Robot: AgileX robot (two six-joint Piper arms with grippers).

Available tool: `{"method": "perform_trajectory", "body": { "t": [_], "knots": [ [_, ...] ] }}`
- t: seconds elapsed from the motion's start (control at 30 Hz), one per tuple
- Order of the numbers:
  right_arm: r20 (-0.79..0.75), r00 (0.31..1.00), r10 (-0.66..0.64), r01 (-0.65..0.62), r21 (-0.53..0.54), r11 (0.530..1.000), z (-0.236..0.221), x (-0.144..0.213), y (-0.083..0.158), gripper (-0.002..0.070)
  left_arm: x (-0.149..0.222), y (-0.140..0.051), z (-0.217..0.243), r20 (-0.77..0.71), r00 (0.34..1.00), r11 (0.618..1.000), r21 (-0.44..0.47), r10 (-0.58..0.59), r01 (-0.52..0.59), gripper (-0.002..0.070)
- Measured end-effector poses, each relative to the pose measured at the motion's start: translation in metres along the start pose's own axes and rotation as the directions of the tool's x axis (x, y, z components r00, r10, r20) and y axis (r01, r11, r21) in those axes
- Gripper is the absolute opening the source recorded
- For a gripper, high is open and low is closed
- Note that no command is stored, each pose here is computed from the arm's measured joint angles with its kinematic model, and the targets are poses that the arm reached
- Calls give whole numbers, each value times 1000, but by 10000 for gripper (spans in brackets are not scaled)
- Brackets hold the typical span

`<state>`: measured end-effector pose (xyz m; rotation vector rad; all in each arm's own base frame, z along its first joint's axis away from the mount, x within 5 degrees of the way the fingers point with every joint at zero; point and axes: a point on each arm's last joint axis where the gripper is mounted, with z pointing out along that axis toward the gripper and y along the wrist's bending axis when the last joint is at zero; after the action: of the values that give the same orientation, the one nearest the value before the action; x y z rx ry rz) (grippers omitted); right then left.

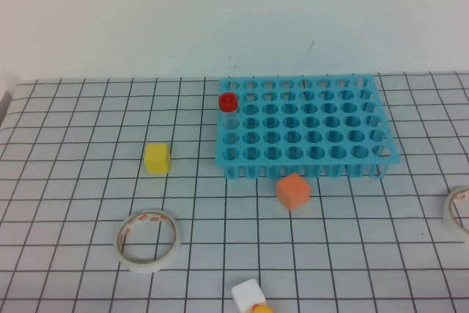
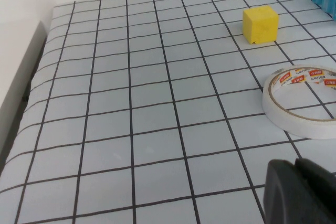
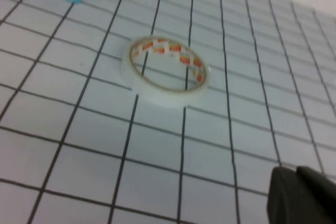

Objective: Place the test tubes

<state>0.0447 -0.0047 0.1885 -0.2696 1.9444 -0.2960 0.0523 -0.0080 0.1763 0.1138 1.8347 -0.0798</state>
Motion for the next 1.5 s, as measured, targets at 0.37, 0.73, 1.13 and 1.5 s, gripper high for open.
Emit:
{"method": "perform_trajectory", "body": {
  "t": [0.37, 0.73, 1.13, 1.5],
  "knots": [
    [-21, 998, 65, -63, 63, 996, 4, 7, -3, -1, 0, 0, 0, 0, 1000, 1000, 0, 0, 0, 0],
    [92, 994, 62, -68, 71, 995, 5, 0, -3, -1, 0, 0, 0, 0, 1000, 1000, 0, 0, 0, 0],
    [59, 979, 198, -200, 43, 979, 13, 13, 3, -1, 0, 0, 0, 0, 1000, 1000, 0, 0, 0, -1],
    [54, 955, 292, -294, 37, 955, 13, 14, 3, -1, 0, 0, 0, 0, 1000, 1000, 0, 0, 0, -1]
  ]
}}
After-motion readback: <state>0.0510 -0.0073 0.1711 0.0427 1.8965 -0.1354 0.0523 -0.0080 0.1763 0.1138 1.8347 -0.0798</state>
